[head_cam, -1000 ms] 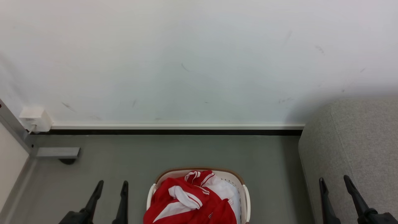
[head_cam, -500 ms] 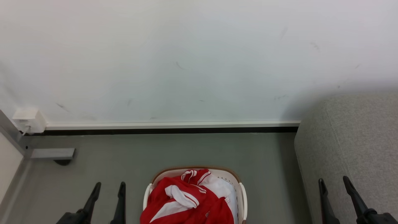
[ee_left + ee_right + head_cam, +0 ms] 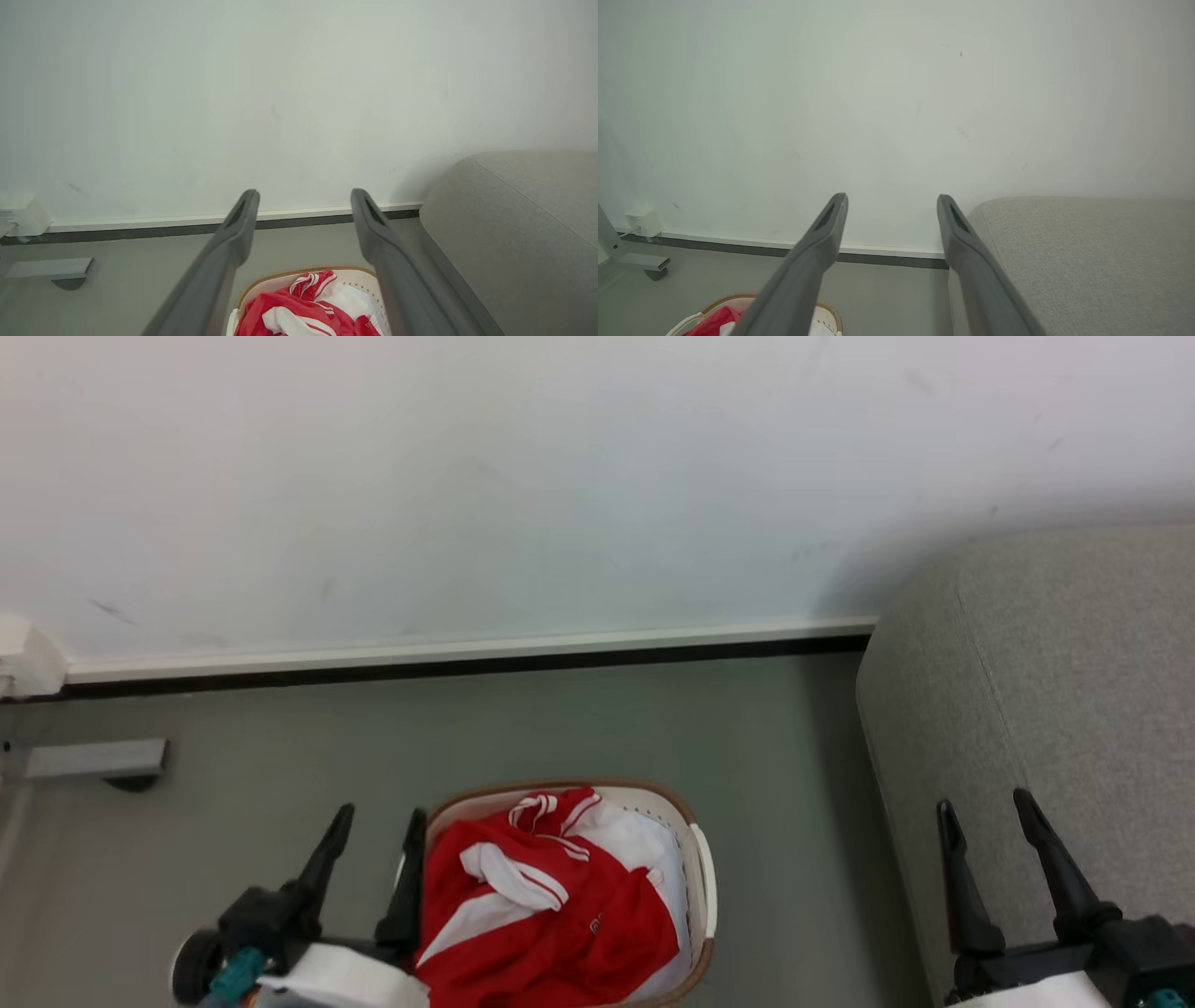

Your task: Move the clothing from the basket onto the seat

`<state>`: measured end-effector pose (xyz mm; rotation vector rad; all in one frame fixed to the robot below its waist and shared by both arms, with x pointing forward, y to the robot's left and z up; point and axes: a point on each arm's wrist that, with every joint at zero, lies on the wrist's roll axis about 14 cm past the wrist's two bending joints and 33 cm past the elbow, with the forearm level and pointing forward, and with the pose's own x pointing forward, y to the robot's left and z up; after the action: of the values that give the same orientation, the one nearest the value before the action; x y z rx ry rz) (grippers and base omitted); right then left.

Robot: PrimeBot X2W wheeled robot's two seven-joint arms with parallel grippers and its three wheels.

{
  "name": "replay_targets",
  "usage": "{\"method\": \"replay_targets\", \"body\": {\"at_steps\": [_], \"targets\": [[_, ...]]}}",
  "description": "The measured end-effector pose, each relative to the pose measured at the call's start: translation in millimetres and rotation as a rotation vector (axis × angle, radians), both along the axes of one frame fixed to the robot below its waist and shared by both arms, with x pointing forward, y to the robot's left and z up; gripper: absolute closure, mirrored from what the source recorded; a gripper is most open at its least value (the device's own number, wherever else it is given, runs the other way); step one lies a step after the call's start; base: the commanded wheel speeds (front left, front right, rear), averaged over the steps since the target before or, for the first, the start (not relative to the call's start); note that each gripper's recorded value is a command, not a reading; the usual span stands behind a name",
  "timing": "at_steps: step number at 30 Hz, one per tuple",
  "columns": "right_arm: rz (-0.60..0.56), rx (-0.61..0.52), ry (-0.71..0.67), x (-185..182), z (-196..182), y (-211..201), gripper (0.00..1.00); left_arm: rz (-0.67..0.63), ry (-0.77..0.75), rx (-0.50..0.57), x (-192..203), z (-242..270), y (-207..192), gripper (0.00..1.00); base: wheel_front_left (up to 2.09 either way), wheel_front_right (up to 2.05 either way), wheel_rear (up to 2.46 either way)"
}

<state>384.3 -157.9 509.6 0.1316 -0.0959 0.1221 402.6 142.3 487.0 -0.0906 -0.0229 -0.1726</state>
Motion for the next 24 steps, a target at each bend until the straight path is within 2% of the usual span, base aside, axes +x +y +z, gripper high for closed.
{"method": "replay_targets", "body": {"at_steps": [8, 16, 19, 24], "targets": [[0.021, -0.009, -0.022, 46, -2, 5, 0.00, -0.222, 0.075, 0.097, 66, -41, -52, 0.00, 0.00, 0.00, 0.00], [0.024, -0.018, 0.025, 88, -38, 2, 0.00, -0.327, 0.295, 0.171, 116, -146, -66, 0.00, 0.00, 0.00, 0.00], [0.025, -0.024, 0.059, 99, -59, 1, 0.00, -0.346, 0.388, 0.192, 125, -190, -66, 0.00, 0.00, 0.00, 0.00], [0.010, -0.034, 0.134, 106, -95, -6, 0.00, -0.384, 0.574, 0.217, 117, -260, -69, 0.00, 0.00, 0.00, 0.00]]}}
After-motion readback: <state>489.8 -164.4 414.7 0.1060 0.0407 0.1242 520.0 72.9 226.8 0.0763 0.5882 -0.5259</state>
